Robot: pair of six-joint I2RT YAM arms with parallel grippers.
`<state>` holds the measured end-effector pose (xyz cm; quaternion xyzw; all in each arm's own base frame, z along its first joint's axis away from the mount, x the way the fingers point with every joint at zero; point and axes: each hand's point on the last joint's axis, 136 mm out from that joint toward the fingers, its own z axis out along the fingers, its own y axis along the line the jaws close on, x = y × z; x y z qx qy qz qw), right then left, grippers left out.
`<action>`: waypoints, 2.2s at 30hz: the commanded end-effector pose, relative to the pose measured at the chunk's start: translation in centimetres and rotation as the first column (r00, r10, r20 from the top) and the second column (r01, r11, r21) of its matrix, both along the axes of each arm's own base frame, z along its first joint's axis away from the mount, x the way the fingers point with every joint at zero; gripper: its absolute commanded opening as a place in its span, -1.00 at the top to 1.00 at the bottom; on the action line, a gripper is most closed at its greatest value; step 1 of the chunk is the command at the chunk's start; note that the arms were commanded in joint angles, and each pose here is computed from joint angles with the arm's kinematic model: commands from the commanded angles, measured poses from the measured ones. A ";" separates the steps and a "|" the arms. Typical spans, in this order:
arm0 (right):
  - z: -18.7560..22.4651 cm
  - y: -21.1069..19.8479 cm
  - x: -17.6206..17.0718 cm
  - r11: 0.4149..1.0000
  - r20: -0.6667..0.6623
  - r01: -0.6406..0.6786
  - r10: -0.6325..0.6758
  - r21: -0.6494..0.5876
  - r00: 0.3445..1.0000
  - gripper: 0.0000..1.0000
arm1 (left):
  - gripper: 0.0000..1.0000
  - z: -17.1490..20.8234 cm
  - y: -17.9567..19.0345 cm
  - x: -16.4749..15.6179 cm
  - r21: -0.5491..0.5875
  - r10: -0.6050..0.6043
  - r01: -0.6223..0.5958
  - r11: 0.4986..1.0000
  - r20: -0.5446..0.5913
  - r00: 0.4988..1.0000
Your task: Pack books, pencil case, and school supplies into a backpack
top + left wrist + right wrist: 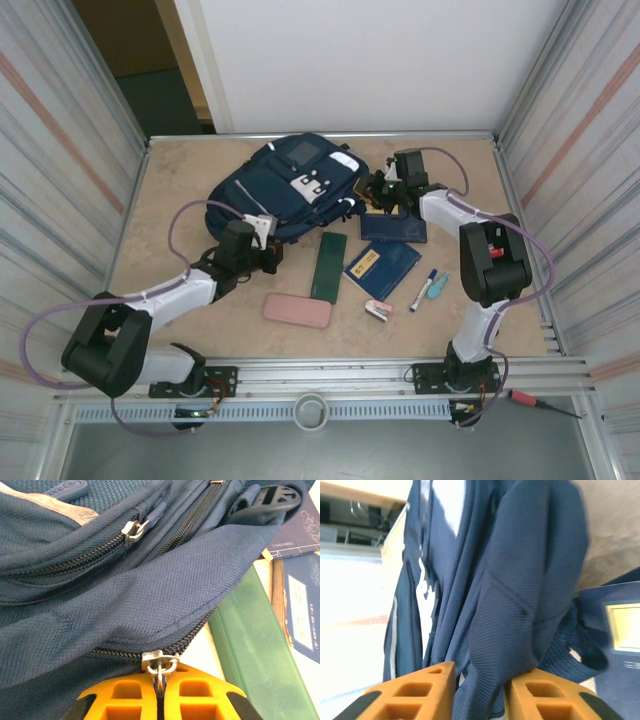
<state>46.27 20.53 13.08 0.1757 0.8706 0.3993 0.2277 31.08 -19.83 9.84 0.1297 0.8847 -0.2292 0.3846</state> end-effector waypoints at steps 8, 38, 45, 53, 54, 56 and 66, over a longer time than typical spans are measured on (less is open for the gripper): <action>-0.8 1.9 -6.4 0.999 -0.026 -0.038 0.037 -0.015 0.999 -0.62 | 1.00 1.7 -1.1 0.4 -0.028 -0.035 0.036 0.999 0.055 0.998; 0.4 6.4 4.2 0.991 0.045 -0.128 0.129 -0.026 0.991 0.65 | 1.00 3.4 3.9 0.1 0.011 0.128 -0.129 0.992 0.018 0.992; 2.3 0.5 1.5 0.988 0.049 -0.037 0.044 -0.149 0.998 -0.46 | 1.00 5.7 1.5 0.9 -0.061 0.096 -0.093 0.994 0.039 0.995; 1.2 9.8 -6.9 0.988 -0.027 -0.143 0.144 0.062 0.989 -0.81 | 1.00 5.7 0.6 0.5 -0.080 0.059 -0.055 0.995 0.048 0.997; 1.2 11.0 -7.5 0.986 -0.030 -0.149 0.151 0.078 0.988 -0.82 | 1.00 5.6 0.5 0.5 -0.078 0.054 -0.050 0.996 0.047 0.997; 1.0 12.6 -8.0 0.986 -0.032 -0.145 0.148 0.081 0.988 -0.81 | 1.00 5.5 0.5 0.3 -0.076 0.044 -0.041 0.996 0.048 0.998; -0.8 16.2 -6.2 0.987 -0.047 -0.122 0.128 0.108 0.991 0.07 | 1.00 5.0 0.9 -0.7 -0.059 0.041 -0.038 0.998 0.051 0.998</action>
